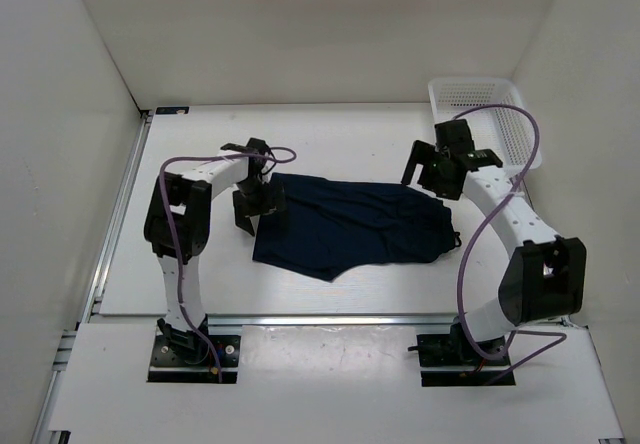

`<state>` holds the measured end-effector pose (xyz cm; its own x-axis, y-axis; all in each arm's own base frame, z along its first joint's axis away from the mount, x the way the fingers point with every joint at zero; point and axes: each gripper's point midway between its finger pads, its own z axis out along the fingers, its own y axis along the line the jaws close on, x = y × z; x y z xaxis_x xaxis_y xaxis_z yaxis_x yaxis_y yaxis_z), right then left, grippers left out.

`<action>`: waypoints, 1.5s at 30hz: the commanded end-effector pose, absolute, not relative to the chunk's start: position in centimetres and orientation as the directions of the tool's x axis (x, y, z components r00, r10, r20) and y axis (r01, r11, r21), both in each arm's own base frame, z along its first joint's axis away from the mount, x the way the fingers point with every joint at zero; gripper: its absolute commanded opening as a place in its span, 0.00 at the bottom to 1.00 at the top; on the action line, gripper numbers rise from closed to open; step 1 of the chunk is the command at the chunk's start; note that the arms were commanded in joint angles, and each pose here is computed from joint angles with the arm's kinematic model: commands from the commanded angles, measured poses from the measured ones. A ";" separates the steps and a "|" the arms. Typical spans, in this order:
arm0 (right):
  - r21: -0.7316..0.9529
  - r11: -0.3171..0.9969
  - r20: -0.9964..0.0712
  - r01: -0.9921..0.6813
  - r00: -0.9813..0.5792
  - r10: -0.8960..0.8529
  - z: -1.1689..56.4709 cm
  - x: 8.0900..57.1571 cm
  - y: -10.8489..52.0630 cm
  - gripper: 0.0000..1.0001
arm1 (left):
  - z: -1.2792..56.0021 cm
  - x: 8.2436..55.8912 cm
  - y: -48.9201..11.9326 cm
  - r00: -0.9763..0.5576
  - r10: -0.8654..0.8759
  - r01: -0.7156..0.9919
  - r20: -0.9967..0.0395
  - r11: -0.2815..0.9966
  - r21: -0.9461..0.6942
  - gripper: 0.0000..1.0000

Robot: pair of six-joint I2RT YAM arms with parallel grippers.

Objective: Fold and stack the shorts
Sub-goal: Fold the shorts

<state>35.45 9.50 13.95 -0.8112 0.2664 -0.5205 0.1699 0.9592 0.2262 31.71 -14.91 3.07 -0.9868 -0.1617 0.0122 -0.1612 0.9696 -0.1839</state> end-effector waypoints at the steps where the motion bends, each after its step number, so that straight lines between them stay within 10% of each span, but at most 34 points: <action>1: 0.226 0.958 -0.559 0.174 -0.783 0.274 15.9 34.8 8.2 0.99 | 2.5 31.8 -15.2 -0.989 -0.149 -0.147 -0.001 0.979 -0.142 0.98; 6: 0.230 0.955 -0.580 0.188 -0.762 0.290 16.9 34.4 7.0 0.99 | 1.3 31.8 -14.3 -0.985 -0.172 -0.172 0.005 0.982 -0.083 0.67; 7: 0.223 0.953 -0.566 0.204 -0.769 0.298 16.4 34.1 6.5 0.99 | 1.1 32.0 -14.4 -0.985 -0.172 -0.172 0.006 0.982 -0.082 0.25; 8: 0.224 0.953 -0.567 0.204 -0.768 0.298 16.4 33.8 6.5 0.99 | 1.1 32.0 -14.5 -0.983 -0.183 -0.183 0.007 0.980 -0.082 0.10; 27: 0.311 0.950 -0.430 0.024 -0.888 0.163 11.4 32.6 9.4 0.99 | 3.6 33.4 -2.4 -0.869 -0.485 -0.490 -0.100 0.871 0.040 0.10; 34: 0.331 0.938 -0.395 -0.105 -0.918 0.037 8.2 33.3 12.6 0.99 | 3.3 33.8 -3.0 -0.884 -0.460 -0.462 -0.078 0.887 0.014 0.63; 45: 0.267 0.941 -0.323 -0.206 -0.939 -0.114 2.8 35.2 16.9 0.96 | 4.1 33.8 -3.0 -0.884 -0.460 -0.462 -0.086 0.887 0.010 0.63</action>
<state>33.70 15.69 3.23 -0.9538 -0.0692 -0.2923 -0.1561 0.9456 0.2854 32.75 -2.73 2.61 -0.8831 -0.4668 -0.0471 -0.4687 0.8822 0.0445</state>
